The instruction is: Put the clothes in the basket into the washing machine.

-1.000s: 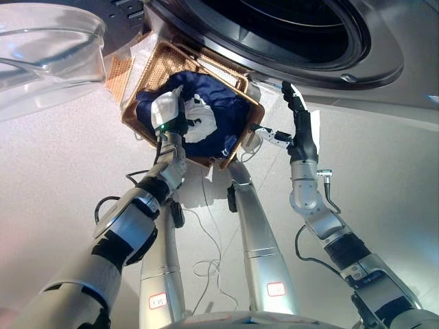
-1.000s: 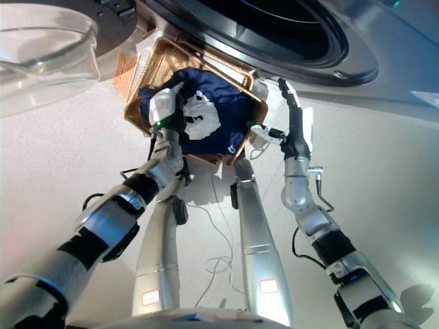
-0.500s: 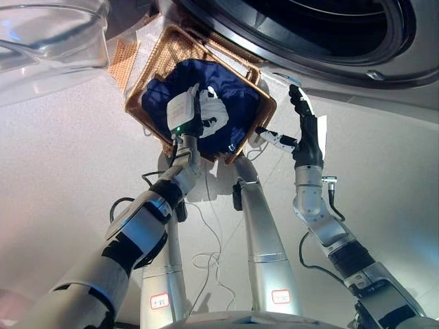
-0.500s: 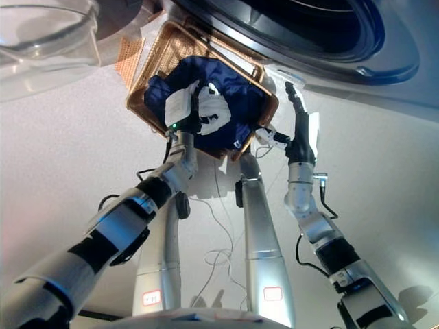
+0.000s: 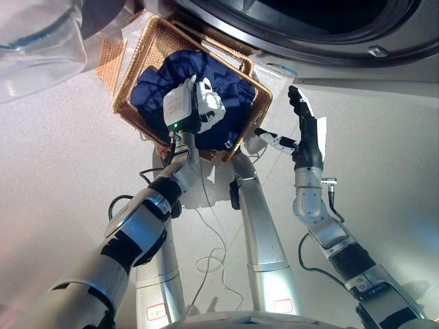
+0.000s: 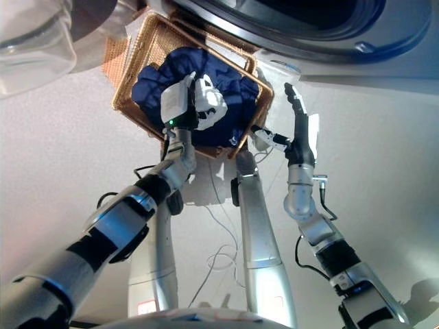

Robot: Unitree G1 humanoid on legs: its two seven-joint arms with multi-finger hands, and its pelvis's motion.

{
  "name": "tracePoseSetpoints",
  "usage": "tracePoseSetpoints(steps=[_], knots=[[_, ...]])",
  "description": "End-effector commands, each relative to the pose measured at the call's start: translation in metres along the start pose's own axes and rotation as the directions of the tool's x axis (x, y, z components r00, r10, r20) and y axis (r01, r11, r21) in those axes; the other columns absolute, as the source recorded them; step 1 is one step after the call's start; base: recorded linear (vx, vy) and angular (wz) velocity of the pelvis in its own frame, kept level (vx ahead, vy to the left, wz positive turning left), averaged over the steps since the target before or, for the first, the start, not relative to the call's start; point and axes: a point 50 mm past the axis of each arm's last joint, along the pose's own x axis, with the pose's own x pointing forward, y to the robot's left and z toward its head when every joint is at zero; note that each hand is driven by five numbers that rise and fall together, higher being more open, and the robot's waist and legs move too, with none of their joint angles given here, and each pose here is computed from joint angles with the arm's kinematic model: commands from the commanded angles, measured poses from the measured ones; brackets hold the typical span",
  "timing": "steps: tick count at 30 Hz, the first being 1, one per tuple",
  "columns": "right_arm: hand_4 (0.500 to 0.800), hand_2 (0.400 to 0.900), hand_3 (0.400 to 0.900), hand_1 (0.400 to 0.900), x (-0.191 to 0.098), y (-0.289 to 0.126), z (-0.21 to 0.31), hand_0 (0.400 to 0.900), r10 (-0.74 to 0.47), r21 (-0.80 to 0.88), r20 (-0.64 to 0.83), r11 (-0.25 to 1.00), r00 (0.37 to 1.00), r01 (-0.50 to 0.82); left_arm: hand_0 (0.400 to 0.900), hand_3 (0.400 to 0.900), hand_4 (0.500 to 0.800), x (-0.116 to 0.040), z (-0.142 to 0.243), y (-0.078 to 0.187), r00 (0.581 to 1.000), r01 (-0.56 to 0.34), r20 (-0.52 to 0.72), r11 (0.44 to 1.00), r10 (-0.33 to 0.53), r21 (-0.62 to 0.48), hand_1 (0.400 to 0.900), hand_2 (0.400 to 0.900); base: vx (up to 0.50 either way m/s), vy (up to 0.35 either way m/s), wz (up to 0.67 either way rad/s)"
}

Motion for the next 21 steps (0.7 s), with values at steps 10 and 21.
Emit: tracePoseSetpoints(steps=[10,21], knots=[[0.800,0.900,0.900,0.900,-0.005,-0.014,0.034,0.900,-0.031,0.096,0.157,0.995,0.987,0.016,0.512,0.512,0.567,-0.002,-0.024,-0.006,0.993,0.063,-0.107,0.989,-0.049,0.130,0.512,0.512,-0.015,-0.002,-0.04],[0.800,0.900,0.900,0.900,-0.003,-0.014,0.033,0.900,-0.032,0.102,0.157,0.995,0.987,0.016,0.400,0.400,0.500,-0.001,-0.022,-0.006,0.993,0.064,-0.103,0.991,-0.052,0.116,0.400,0.400,-0.001,0.004,0.02]])
